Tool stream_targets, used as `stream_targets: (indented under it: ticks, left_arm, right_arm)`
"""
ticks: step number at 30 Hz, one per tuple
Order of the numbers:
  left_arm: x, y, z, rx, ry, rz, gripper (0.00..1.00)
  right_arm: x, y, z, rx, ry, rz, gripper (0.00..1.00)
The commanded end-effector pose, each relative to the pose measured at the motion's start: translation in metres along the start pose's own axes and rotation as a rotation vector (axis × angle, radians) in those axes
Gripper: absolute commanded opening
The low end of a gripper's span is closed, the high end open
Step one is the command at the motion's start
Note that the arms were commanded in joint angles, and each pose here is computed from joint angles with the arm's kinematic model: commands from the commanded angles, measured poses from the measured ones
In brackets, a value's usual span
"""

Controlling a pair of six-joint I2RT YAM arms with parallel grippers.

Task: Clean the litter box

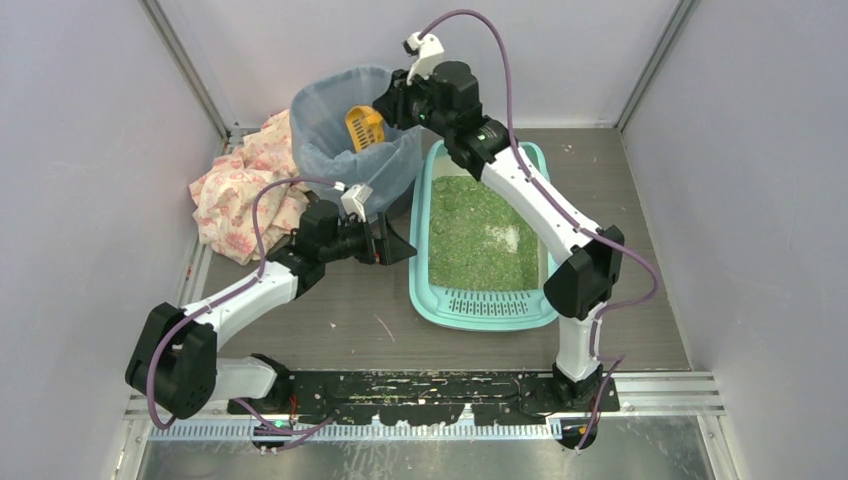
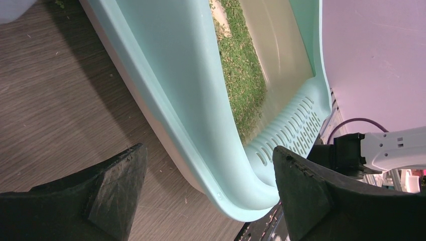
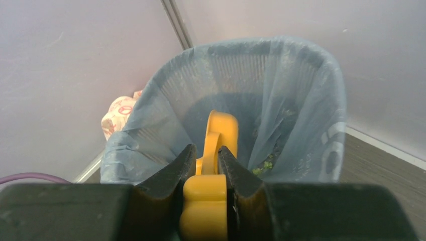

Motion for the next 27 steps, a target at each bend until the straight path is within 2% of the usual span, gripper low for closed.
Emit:
stream_targets:
  ticks: [1, 5, 9, 13, 16, 20, 24, 27]
  left_arm:
    - [-0.012, 0.006, 0.023, -0.069, -0.057, -0.027, 0.94]
    - [-0.011, 0.006, 0.023, -0.069, -0.059, -0.023, 0.94]
    - [-0.011, 0.006, 0.024, -0.07, -0.06, -0.025, 0.94]
    - [-0.012, 0.004, 0.023, -0.066, -0.051, -0.033, 0.94]
    - [-0.011, 0.004, 0.023, -0.067, -0.052, -0.03, 0.94]
    - [-0.009, -0.001, 0.02, -0.056, -0.043, -0.035, 0.94]
    - [-0.01, -0.007, 0.018, -0.045, -0.022, -0.06, 0.94]
    - [-0.009, -0.008, 0.017, -0.046, -0.023, -0.055, 0.94]
  right_arm:
    - [0.035, 0.064, 0.097, -0.3, 0.043, 0.112, 0.01]
    - [0.054, 0.116, 0.131, -0.447, -0.031, 0.238, 0.01]
    - [0.034, 0.177, 0.162, -0.593, -0.122, 0.286, 0.01]
    - [-0.016, 0.218, 0.167, -0.643, -0.156, 0.165, 0.01]
    - [-0.068, 0.234, 0.14, -0.596, -0.193, -0.013, 0.01]
    - [-0.126, 0.234, 0.071, -0.465, -0.23, -0.23, 0.01]
    - [-0.166, 0.227, 0.003, -0.338, -0.295, -0.344, 0.01]
    - [-0.186, 0.22, -0.032, -0.271, -0.337, -0.381, 0.01]
Point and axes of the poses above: each gripper's point midway between its finger pads, its own y axis back along the fingers, its own x axis along the line the jaws close on, z = x × y, the point moved 2 cm from there along y, back along the fingers, and after that the axes turned 12 degrees about -y, right-handed, at the moved point
